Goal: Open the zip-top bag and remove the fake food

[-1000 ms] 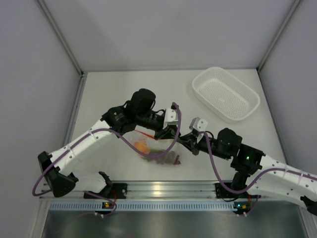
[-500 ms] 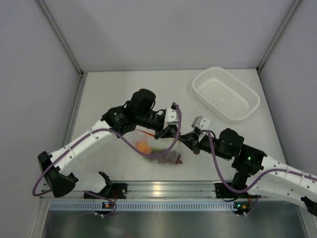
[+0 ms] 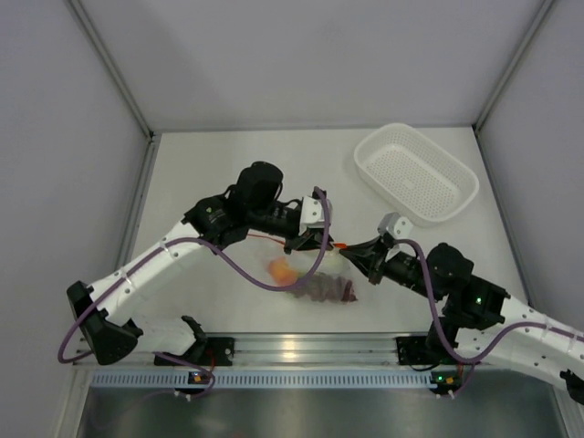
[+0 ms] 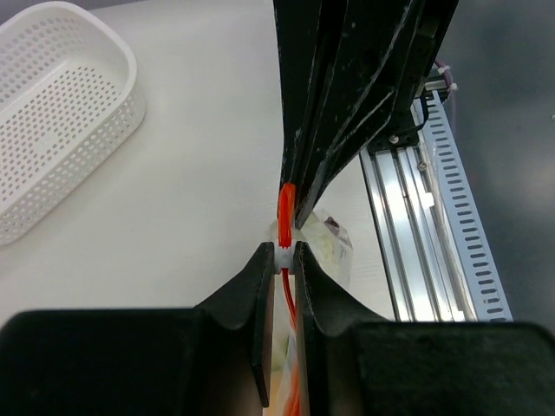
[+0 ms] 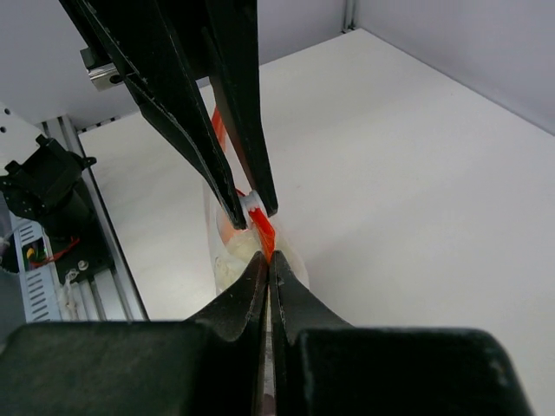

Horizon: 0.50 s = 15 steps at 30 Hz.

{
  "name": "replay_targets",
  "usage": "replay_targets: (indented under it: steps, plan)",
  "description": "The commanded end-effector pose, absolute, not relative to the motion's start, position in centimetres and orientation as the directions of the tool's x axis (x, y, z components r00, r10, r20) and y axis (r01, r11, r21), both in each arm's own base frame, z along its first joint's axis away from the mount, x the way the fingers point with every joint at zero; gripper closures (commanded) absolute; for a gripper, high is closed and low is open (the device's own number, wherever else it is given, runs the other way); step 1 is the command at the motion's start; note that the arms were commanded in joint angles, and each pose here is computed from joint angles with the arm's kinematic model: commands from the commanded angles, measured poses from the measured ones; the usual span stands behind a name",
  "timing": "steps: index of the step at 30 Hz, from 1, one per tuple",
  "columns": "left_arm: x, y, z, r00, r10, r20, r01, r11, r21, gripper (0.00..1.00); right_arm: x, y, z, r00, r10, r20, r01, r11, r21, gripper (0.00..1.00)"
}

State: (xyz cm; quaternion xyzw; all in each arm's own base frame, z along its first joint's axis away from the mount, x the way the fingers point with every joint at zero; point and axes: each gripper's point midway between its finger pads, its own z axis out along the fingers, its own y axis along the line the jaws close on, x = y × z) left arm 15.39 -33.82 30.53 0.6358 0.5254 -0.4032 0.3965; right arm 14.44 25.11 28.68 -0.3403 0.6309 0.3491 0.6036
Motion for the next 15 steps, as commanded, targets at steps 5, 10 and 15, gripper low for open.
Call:
replay_targets:
  steps: [5, 10, 15]
  plan:
    - [16.4, -32.2, 31.0, 0.141, 0.371, -0.918, 0.989, -0.098, 0.113, 1.00, 14.5, 22.0, 33.3, 0.019, 0.124, -0.992, -0.802, 0.595, 0.059, 1.00]
    - [18.0, -30.9, 30.5, 0.118, 0.387, -0.915, 0.993, -0.062, 0.102, 1.00, 14.4, 19.4, 34.0, 0.022, 0.119, -0.993, -0.762, 0.644, 0.061, 1.00]
    - [19.4, -29.8, 30.8, 0.111, 0.374, -0.921, 0.994, -0.035, 0.106, 1.00, 13.8, 16.9, 34.4, 0.006, 0.110, -0.994, -0.734, 0.675, 0.070, 1.00]
